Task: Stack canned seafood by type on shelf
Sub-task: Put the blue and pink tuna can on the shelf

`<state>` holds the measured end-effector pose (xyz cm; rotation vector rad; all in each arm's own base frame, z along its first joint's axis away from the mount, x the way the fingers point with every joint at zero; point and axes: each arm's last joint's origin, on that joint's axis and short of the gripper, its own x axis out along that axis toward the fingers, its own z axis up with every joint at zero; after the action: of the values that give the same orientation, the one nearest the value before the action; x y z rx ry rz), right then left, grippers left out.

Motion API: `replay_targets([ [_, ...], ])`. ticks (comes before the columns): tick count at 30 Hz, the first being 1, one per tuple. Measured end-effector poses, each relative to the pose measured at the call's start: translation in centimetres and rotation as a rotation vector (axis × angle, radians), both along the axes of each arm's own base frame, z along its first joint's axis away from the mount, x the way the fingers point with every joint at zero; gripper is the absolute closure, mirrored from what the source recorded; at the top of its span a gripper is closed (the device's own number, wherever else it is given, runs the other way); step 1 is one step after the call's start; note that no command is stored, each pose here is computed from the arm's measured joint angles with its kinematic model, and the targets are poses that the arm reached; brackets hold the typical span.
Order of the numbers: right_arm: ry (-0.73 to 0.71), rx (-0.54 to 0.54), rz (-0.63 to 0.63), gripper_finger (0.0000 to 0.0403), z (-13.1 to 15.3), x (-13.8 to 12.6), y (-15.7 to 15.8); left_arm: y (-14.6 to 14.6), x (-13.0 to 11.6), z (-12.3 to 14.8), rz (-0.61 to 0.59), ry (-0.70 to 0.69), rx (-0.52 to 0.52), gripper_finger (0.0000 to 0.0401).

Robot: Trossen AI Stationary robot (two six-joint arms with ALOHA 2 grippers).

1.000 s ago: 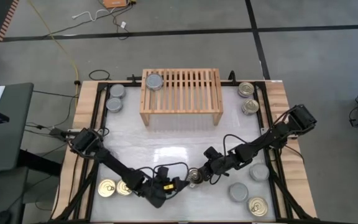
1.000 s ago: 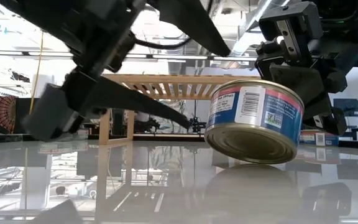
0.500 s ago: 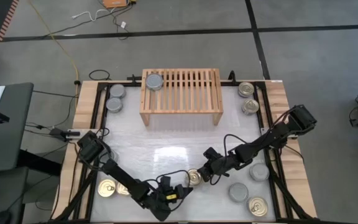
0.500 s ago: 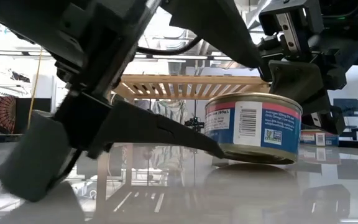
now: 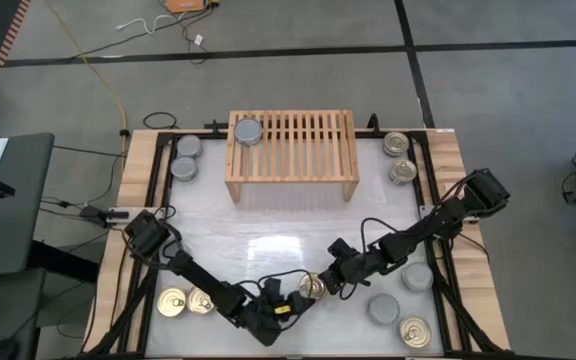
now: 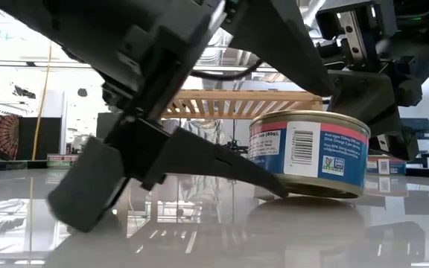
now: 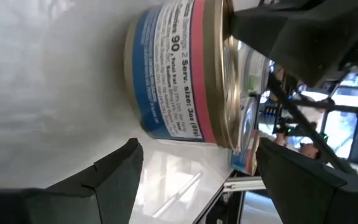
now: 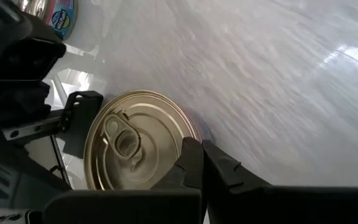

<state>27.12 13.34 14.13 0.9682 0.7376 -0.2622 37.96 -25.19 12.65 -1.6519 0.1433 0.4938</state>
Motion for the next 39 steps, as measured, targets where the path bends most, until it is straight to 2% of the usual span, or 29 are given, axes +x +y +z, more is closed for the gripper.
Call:
replay_targets([
  [26, 0.002, 0.003, 0.009, 0.0381, 0.0, -0.1, 0.1, 2.8, 1.6, -0.4, -0.008, 0.070, 0.029, 0.0103],
  [30, 0.003, 0.003, 0.010, 0.0381, 0.0, -0.1, 0.1, 2.9, 1.6, -0.4, -0.008, 0.072, 0.031, 0.0126],
  [37, 0.003, 0.000, 0.015, 0.0381, 0.0, -0.1, 0.1, 3.0, 1.7, -0.5, -0.020, 0.079, 0.024, 0.0206],
  [39, 0.000, -0.004, 0.027, 0.0380, 0.1, -0.1, 0.2, 3.1, 1.7, -0.5, -0.030, 0.084, 0.027, 0.0215],
])
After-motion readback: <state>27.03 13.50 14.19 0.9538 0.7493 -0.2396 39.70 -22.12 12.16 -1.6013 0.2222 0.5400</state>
